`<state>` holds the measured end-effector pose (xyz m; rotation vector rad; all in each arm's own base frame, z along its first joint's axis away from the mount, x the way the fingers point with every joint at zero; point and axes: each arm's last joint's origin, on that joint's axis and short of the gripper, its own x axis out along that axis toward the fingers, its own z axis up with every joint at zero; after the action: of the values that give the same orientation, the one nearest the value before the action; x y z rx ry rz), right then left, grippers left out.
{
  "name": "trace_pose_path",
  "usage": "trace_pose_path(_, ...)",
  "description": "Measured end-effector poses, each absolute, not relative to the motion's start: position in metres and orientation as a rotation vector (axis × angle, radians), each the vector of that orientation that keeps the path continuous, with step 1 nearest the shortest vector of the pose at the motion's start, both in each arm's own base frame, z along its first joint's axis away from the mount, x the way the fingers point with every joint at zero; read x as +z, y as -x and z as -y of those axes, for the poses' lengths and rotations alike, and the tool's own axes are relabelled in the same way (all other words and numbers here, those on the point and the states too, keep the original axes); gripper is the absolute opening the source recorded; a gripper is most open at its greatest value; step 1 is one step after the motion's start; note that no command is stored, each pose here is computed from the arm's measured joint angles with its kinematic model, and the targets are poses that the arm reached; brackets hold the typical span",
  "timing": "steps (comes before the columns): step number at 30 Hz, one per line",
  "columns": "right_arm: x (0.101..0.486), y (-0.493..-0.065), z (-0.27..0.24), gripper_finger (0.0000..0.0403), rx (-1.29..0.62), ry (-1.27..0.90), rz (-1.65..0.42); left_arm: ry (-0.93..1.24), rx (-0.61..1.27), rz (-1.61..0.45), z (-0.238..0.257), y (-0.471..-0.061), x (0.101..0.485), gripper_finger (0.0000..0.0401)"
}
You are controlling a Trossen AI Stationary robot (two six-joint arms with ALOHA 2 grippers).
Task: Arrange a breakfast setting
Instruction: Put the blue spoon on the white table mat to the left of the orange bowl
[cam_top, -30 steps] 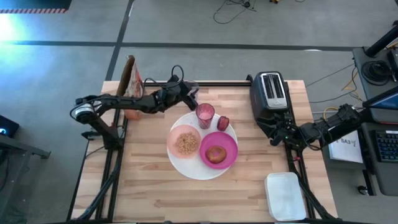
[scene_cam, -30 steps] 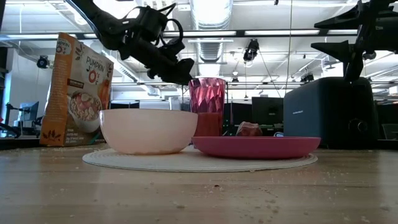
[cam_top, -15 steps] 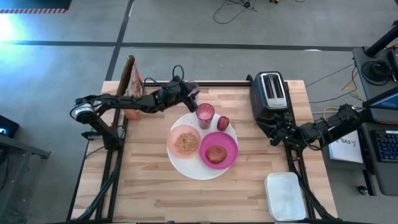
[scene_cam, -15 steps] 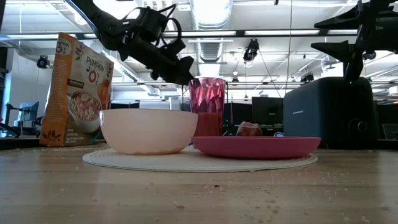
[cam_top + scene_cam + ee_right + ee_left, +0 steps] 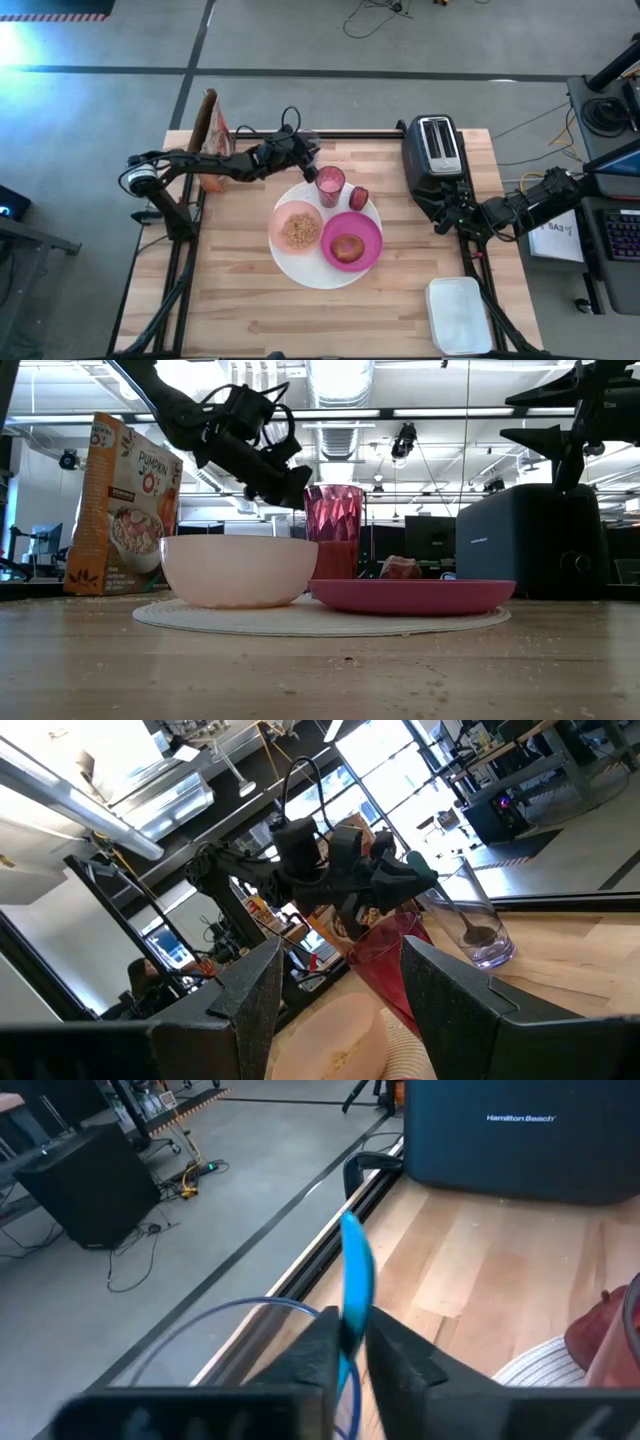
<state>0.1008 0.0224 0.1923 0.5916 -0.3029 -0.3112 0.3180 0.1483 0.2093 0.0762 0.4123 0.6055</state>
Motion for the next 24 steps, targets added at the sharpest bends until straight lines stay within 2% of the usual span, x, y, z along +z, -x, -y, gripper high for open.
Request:
trace_pose_path(3,0.192,-0.101,-0.022,0.0192,-0.311,-0.591,0.303,-0.077,0.609,-0.406,-0.149,-0.317,0.211,0.0006)
trace_pose_path(15,0.192,-0.101,-0.022,0.0192,-0.311,-0.592,0.303,-0.088,0.618,-0.386,-0.152,-0.315,0.217,0.0001)
trace_pose_path(24,0.192,-0.101,-0.022,0.0192,-0.311,-0.592,0.303,-0.205,0.555,-0.329,-0.145,-0.304,0.247,0.0001)
